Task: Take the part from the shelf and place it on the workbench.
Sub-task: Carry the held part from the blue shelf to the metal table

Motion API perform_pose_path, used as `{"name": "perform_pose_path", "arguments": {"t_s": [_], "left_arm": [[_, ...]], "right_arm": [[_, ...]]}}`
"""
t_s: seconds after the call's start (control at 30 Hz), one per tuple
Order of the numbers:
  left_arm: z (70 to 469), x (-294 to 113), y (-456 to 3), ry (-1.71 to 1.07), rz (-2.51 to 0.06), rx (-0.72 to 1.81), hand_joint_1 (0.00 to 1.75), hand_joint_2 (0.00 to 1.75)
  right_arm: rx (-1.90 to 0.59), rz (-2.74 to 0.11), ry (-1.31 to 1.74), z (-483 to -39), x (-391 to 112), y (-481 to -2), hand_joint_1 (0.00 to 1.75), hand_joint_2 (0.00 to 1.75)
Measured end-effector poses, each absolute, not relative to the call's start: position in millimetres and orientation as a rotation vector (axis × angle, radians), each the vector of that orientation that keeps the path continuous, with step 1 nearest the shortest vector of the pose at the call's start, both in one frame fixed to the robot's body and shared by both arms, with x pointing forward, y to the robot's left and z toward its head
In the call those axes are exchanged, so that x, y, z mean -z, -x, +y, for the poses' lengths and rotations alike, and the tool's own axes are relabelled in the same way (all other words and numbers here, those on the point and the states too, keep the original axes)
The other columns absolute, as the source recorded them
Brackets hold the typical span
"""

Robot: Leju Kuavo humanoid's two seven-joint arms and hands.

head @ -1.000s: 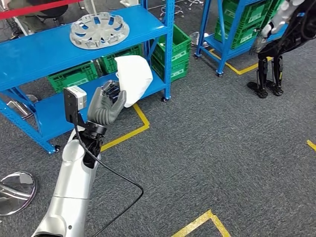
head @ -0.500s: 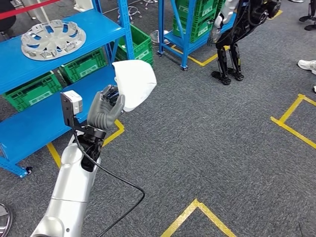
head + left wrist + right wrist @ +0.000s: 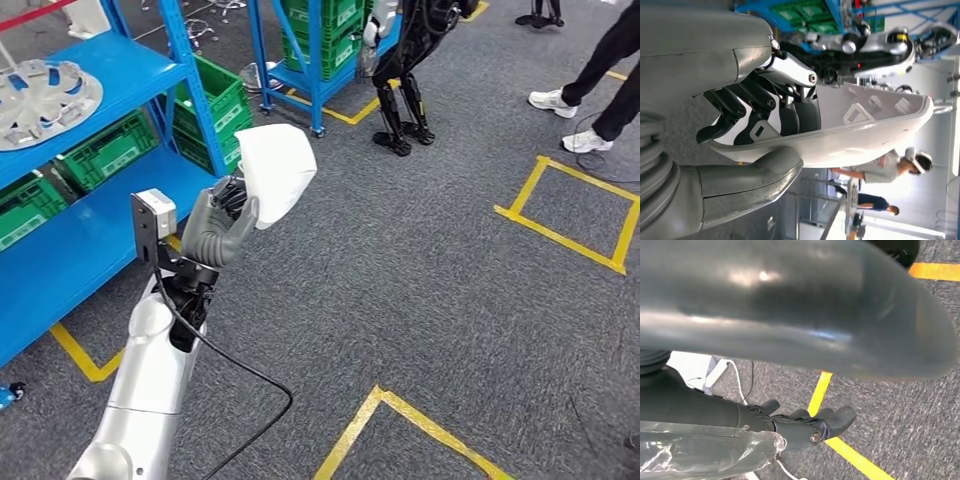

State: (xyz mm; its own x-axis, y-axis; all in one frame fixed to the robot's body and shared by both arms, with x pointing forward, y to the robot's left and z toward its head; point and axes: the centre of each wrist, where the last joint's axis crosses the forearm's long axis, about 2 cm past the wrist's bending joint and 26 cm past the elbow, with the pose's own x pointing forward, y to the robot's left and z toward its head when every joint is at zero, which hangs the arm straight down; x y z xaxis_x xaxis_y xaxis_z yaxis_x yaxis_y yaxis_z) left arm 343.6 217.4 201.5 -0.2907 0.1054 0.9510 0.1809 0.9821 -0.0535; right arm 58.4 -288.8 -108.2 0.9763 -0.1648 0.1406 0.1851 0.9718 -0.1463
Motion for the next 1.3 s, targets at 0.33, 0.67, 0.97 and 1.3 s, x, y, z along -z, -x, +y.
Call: {"name": "perform_pose_path", "arguments": {"t_s": [0.33,0.67,0.97,1.3], "left_arm": [[220,-198,-341,0.194,-1.861,0.064,1.75,1.75],[219,-198,-340,0.193,-1.864,0.063,1.75,1.75],[220,-196,-339,0.189,-1.863,0.057,1.75,1.75],[227,-196,-339,0.189,-1.873,0.007,1.75,1.75]], "right_arm": [[0.176,-0.128,0.162,-290,108,-58,0.0,0.0],[0.168,-0.111,0.169,-290,109,-50,0.0,0.0],[0.166,-0.121,0.168,-290,109,-56,0.0,0.0],[0.168,-0.126,0.17,-290,108,-59,0.0,0.0]]}}
